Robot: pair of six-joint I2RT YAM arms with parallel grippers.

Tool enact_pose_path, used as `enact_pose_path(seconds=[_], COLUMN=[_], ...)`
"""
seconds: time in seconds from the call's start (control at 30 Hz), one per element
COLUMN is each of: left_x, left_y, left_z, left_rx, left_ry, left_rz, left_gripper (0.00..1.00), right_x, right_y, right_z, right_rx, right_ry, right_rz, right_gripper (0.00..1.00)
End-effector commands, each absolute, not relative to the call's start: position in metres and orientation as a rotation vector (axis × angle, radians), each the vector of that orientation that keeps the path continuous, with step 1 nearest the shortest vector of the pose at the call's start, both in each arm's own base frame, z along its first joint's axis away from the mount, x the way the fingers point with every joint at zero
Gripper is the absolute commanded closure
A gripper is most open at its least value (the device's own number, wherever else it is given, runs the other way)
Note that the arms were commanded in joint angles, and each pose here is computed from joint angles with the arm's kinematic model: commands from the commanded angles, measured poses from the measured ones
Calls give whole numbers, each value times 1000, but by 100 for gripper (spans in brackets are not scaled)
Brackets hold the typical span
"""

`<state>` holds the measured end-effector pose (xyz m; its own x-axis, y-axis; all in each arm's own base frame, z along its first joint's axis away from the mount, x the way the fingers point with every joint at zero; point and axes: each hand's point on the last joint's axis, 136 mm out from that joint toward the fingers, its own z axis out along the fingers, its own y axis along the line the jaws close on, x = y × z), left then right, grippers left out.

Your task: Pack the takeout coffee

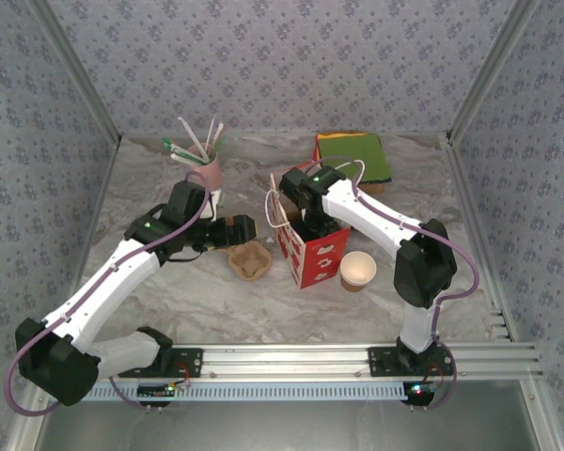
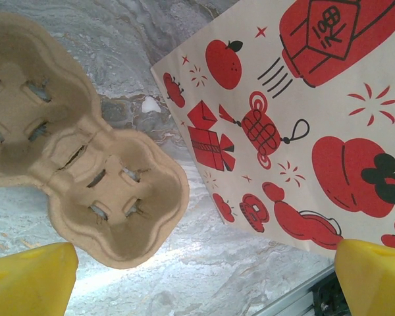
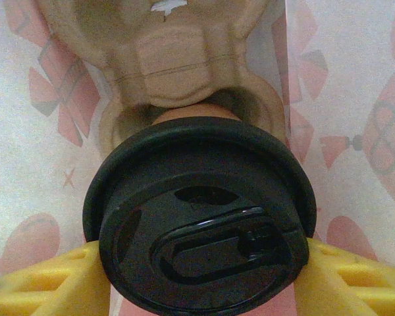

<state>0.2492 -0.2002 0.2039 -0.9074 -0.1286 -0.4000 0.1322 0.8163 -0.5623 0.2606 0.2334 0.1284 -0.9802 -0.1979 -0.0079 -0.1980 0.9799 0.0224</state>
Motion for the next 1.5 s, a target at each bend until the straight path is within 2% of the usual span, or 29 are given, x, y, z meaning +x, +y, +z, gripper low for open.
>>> enact_pose_path(seconds=[0.0,0.67,1.13,1.47], left_x=[251,250,245,248], left_y=[-199,-198,-194,-195], left_z=[227,230,227,225], left_rx=[28,26,17,19], left_ry=[2512,2500,2526,2526], left_rz=[-839,-840,-817,-817], left_gripper=[0,0,0,0], right_x=[256,257,255,258], right_y=[224,223,223,222], right_z=[108,105,84,92], right_rx=[-323,-323,-329,-322], right_ry=[3170,3171,3200,3193], right_rz=[-45,-50,-64,-54], right_gripper=[36,36,36,36])
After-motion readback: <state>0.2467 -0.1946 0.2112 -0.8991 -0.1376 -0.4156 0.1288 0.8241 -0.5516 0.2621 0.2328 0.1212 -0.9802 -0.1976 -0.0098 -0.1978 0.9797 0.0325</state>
